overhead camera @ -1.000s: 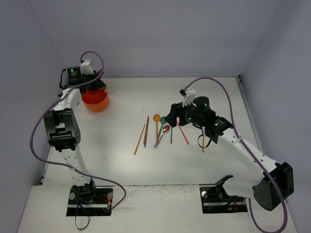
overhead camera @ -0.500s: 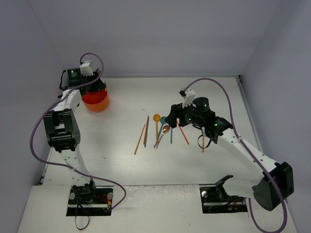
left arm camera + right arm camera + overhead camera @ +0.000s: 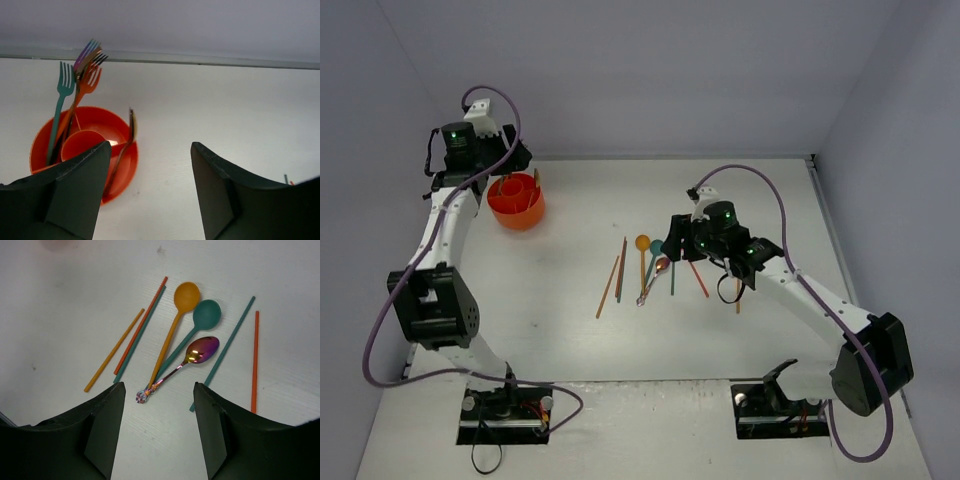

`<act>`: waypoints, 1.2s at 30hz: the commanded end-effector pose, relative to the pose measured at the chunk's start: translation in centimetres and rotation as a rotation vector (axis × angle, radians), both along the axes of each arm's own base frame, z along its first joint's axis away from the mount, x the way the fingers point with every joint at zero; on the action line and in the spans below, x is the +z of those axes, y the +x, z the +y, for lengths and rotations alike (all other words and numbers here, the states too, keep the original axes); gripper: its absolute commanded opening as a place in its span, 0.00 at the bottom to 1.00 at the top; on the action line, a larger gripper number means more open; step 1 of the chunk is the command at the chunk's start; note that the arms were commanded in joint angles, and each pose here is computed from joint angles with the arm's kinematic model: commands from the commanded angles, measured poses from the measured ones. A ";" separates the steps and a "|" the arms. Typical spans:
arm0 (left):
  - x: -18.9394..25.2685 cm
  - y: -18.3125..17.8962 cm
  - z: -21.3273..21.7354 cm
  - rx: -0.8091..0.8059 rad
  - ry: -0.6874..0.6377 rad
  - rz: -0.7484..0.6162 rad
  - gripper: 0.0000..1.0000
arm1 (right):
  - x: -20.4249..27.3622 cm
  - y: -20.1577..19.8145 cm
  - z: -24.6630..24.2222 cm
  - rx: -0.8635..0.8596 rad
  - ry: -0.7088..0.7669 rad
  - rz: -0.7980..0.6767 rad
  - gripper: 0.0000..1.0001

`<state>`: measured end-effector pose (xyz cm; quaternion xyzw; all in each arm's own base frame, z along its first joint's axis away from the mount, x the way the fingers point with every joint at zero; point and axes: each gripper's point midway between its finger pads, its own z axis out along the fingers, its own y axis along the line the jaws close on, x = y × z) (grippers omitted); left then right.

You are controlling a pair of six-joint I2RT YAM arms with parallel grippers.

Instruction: Sort the eating utensils into containers

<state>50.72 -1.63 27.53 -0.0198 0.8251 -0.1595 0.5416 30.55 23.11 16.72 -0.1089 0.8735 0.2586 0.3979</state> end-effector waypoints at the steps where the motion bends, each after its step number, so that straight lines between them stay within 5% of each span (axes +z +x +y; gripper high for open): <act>1: 4.5 -4.5 -5.2 -0.020 0.034 -0.061 0.62 | -1.8 1.1 -0.8 -0.154 -0.002 0.058 0.53; 8: 1.6 -11.3 -11.2 -0.088 0.075 0.011 0.62 | -5.2 0.7 -0.7 -0.218 -0.011 0.164 0.46; 16: -2.7 -17.0 -12.0 -0.097 0.054 0.125 0.63 | -8.8 -0.2 2.6 -0.268 -0.030 0.278 0.41; 36: -4.4 -22.1 -11.1 -0.137 0.048 0.170 0.62 | -15.0 0.2 3.3 -0.480 -0.216 0.351 0.35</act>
